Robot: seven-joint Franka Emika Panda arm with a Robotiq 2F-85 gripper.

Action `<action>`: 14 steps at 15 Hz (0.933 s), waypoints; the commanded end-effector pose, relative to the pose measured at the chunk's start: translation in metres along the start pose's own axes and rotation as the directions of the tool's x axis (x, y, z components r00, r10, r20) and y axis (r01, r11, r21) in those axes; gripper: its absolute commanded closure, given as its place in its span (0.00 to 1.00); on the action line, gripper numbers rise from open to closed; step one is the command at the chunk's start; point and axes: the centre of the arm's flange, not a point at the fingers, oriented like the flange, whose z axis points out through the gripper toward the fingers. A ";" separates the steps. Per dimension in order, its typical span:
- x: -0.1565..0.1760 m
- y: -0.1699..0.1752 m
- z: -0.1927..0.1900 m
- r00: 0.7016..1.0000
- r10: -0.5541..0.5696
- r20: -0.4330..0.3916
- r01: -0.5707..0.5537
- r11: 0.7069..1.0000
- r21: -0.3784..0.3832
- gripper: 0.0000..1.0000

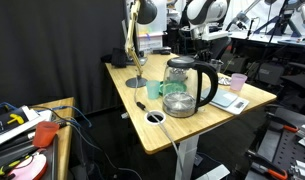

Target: Put the silver pot on the scale and then cover it with the silver lid

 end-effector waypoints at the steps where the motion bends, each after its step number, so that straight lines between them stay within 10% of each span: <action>1: -0.031 -0.028 0.007 1.000 0.005 -0.031 -0.006 0.999 -0.047 0.98; 14: -0.036 -0.063 0.033 0.995 0.096 0.015 -0.095 0.994 -0.057 0.98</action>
